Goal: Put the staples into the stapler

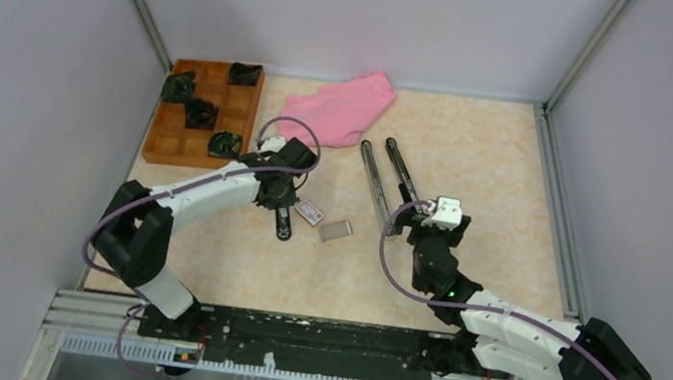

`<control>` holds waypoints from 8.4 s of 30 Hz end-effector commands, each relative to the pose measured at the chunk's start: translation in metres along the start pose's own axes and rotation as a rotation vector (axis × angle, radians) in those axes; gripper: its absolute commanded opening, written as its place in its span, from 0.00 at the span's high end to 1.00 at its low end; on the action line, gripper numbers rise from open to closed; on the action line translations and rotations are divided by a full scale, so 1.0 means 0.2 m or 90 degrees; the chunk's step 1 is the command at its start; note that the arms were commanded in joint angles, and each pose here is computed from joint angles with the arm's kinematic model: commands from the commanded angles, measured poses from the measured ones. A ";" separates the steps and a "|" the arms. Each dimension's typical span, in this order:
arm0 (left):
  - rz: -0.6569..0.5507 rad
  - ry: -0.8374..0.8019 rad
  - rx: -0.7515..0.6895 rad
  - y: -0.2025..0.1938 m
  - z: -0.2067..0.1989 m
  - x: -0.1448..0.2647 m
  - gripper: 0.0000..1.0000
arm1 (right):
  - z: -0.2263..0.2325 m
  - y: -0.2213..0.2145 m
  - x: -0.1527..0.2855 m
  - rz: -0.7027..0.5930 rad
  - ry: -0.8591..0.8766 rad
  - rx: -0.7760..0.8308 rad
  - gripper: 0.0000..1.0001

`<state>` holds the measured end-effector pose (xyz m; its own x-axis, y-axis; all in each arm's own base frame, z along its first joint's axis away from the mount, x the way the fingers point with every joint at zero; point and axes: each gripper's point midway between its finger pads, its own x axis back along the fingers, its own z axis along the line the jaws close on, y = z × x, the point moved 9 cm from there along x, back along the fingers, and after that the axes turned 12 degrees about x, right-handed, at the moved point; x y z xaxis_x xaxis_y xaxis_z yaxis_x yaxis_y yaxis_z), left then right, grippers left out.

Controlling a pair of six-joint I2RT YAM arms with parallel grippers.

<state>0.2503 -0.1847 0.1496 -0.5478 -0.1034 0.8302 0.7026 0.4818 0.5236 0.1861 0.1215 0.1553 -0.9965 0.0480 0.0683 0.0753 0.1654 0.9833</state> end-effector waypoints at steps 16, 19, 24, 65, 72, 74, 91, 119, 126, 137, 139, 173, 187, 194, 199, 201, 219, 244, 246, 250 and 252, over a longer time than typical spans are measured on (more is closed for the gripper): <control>-0.006 0.046 -0.029 -0.01 -0.02 -0.04 0.99 | -0.02 0.03 -0.01 -0.017 -0.011 -0.016 0.01; 0.000 0.052 -0.034 -0.02 -0.01 -0.06 0.99 | -0.02 0.03 -0.01 -0.016 -0.011 -0.015 0.01; 0.003 0.061 -0.038 -0.03 -0.01 -0.07 0.99 | -0.01 0.02 -0.02 -0.014 -0.009 -0.012 0.01; -0.015 0.031 -0.081 0.02 -0.02 0.00 1.00 | 0.01 0.01 -0.03 -0.006 0.004 -0.002 0.01; -0.009 0.045 -0.082 0.00 -0.01 -0.02 1.00 | 0.01 0.01 -0.03 -0.004 0.005 0.001 0.01; -0.013 0.049 -0.080 0.00 0.00 -0.02 1.00 | 0.01 0.01 -0.03 -0.005 0.006 0.000 0.01; -0.009 0.024 -0.059 0.00 -0.03 0.00 1.00 | 0.02 0.01 -0.04 0.001 0.008 0.006 0.01; -0.018 0.045 -0.068 0.00 -0.03 0.01 1.00 | 0.03 0.00 -0.04 0.005 0.012 0.013 0.01; -0.028 0.039 -0.064 0.02 -0.04 0.03 1.00 | 0.03 0.00 -0.04 0.007 0.012 0.015 0.01; -0.017 0.064 -0.072 -0.01 -0.03 -0.02 1.00 | 0.04 0.00 -0.04 0.008 0.013 0.014 0.01; -0.014 0.066 -0.073 -0.02 -0.02 -0.03 1.00 | 0.04 -0.01 -0.04 0.008 0.014 0.015 0.01; 0.003 0.051 -0.067 -0.04 -0.01 -0.02 0.55 | 0.05 -0.01 -0.05 0.012 0.028 0.019 0.01; 0.015 -0.094 -0.006 0.08 0.12 0.05 0.21 | 0.29 0.08 -0.04 0.039 0.240 0.040 0.06; 0.036 -0.165 0.078 0.17 0.32 0.03 0.14 | 0.59 0.18 0.00 0.049 0.366 0.047 0.08; 0.053 -0.200 0.121 0.18 0.43 0.03 0.08 | 0.79 0.22 0.01 0.062 0.419 0.044 0.10; 0.056 -0.208 0.143 0.19 0.47 0.03 0.06 | 0.85 0.22 0.02 0.067 0.436 0.042 0.10; 0.105 -0.231 0.230 0.13 0.64 -0.06 0.03 | 1.36 0.03 -0.01 0.143 0.510 0.088 0.23; 0.124 -0.314 0.244 0.15 0.57 -0.06 0.03 | 1.09 -0.10 0.13 0.163 0.503 0.137 1.00; 0.131 -0.324 0.252 0.15 0.55 -0.06 0.03 | 1.05 -0.10 0.15 0.163 0.507 0.143 1.00; 0.147 -0.353 0.276 0.15 0.53 -0.08 0.05 | 0.97 -0.09 0.19 0.149 0.527 0.152 1.00; 0.154 -0.367 0.288 0.14 0.52 -0.09 0.06 | 0.93 -0.10 0.21 0.142 0.541 0.160 1.00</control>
<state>0.2276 -0.0742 0.1294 -0.6208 0.4012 0.6735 0.6489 0.7450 0.1544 0.1565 0.3049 0.0832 -0.6487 -0.5482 0.5279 0.2474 0.5040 0.8275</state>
